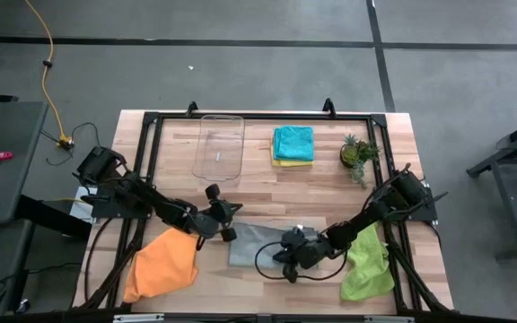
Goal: Fold microfiber towels
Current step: Fold the gray microfiber cloth
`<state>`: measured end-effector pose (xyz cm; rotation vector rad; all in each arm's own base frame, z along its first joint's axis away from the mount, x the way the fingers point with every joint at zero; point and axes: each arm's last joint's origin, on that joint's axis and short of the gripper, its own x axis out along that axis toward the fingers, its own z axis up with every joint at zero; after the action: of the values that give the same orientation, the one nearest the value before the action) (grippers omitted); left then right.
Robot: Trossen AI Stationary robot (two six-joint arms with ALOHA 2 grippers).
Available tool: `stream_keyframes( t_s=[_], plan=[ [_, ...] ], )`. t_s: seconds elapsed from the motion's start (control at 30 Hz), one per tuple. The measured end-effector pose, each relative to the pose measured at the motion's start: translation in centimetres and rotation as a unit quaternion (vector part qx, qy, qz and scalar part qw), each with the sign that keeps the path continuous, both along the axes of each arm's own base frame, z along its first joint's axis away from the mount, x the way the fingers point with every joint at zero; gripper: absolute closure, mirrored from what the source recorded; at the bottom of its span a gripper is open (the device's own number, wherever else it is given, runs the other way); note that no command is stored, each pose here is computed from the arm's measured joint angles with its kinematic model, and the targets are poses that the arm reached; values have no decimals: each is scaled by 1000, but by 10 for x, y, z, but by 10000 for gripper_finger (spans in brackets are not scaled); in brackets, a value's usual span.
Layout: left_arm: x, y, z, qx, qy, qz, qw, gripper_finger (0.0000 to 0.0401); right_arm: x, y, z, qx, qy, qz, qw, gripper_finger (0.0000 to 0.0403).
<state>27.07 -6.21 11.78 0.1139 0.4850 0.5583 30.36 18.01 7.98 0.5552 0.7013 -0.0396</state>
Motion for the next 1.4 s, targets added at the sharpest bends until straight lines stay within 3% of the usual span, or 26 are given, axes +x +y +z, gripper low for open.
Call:
stream_keyframes(
  t_s=[0.27, 0.53, 0.7, 0.87, 1.1, 1.4],
  plan=[
    [-24, -26, 25, -7, 46, -99, 994, 401, -3, 0, 34, -3, -34, 35, 999, 403],
    [-49, -65, 12, -87, 98, -183, 974, 401, -3, -4, 39, -43, -41, 32, 998, 403],
    [-50, -74, -14, -105, 120, -167, 973, 401, -3, -5, 38, -51, -41, 25, 998, 403],
    [-34, -70, -31, -135, 87, -145, 976, 401, 0, -10, 39, -51, -43, 12, 998, 403],
    [-20, -58, -35, -167, 70, -146, 973, 401, 7, -16, 39, -53, -63, -13, 997, 403],
    [-8, -39, -34, -176, 62, -138, 973, 401, 32, -18, 11, -36, -120, -41, 991, 403]
  ],
)
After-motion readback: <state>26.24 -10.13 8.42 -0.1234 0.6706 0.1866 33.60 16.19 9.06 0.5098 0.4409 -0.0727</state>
